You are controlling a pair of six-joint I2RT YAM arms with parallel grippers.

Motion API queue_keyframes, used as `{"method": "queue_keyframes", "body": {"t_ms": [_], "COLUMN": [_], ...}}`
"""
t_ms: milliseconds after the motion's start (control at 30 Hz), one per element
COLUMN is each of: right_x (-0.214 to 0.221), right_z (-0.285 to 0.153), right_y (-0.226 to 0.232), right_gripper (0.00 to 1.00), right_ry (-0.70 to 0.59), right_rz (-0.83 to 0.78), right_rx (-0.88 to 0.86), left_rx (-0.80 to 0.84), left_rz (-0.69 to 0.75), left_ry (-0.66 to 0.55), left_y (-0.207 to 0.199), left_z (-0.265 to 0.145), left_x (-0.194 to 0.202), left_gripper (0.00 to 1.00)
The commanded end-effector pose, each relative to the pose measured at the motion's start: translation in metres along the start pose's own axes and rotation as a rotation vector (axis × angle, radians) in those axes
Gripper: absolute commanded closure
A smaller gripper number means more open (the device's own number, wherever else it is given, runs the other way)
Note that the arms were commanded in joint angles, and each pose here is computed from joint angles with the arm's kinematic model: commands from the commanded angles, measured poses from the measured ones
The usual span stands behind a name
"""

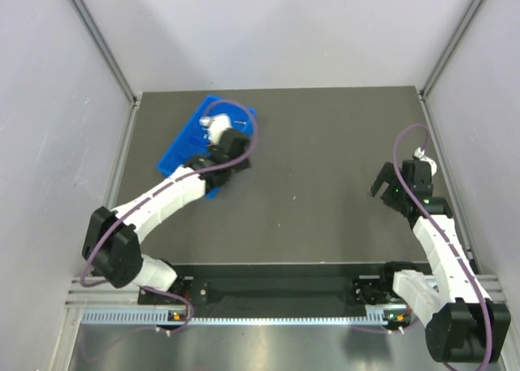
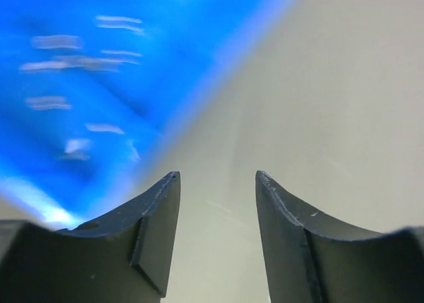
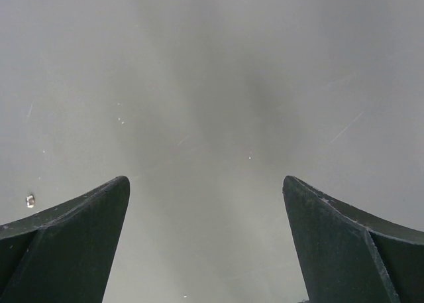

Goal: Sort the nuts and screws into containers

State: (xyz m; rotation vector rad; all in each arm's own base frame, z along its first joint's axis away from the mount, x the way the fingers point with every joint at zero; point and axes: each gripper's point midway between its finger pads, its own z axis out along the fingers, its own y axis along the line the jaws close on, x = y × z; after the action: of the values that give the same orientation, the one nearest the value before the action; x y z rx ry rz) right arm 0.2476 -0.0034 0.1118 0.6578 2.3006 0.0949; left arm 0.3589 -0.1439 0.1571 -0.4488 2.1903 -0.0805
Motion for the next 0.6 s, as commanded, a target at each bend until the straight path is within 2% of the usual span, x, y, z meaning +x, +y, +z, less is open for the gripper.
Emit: {"method": "queue_keyframes", "body": {"t_ms": [0,33,67,133,167,300,567], "right_x": [-0.020,-0.020,-0.020,-0.019,-0.019,-0.021,-0.024], "right_z": [-0.011,-0.011,-0.012,-0.013,-0.014,-0.018,-0.025], "right_y": [0.004,0.002,0.001,-0.001,-0.001,-0.003,-0.008], "right_gripper": [0.00,0.00,0.00,0.00,0.00,0.00,0.00], "right_ry": [-0.059,-0.059,-0.059,-0.053,-0.052,-0.064,-0.094], "right_rz": [0.004,0.008,0.009,0.011,0.009,0.001,0.002], "right_rx": [0.001,0.013,0.019,0.027,0.026,0.033,0.050], "left_rx": [0.288,0.365,0.375,0.453,0.438,0.465,0.400], "left_rz": [0.097,0.160,0.220,0.317,0.362,0.439,0.509], "left_ry": [0.020,0.062,0.111,0.158,0.200,0.233,0.284], "left_y": [-0.097,-0.122,-0.134,-0.162,-0.165,-0.191,-0.198], "left_z": [-0.040,-0.053,-0.045,-0.053,-0.041,-0.030,-0.003], "left_x": [0.021,0.049,0.077,0.106,0.128,0.150,0.179], "left_gripper": [0.45,0.45,0.45,0.46,0.46,0.46,0.50]}}
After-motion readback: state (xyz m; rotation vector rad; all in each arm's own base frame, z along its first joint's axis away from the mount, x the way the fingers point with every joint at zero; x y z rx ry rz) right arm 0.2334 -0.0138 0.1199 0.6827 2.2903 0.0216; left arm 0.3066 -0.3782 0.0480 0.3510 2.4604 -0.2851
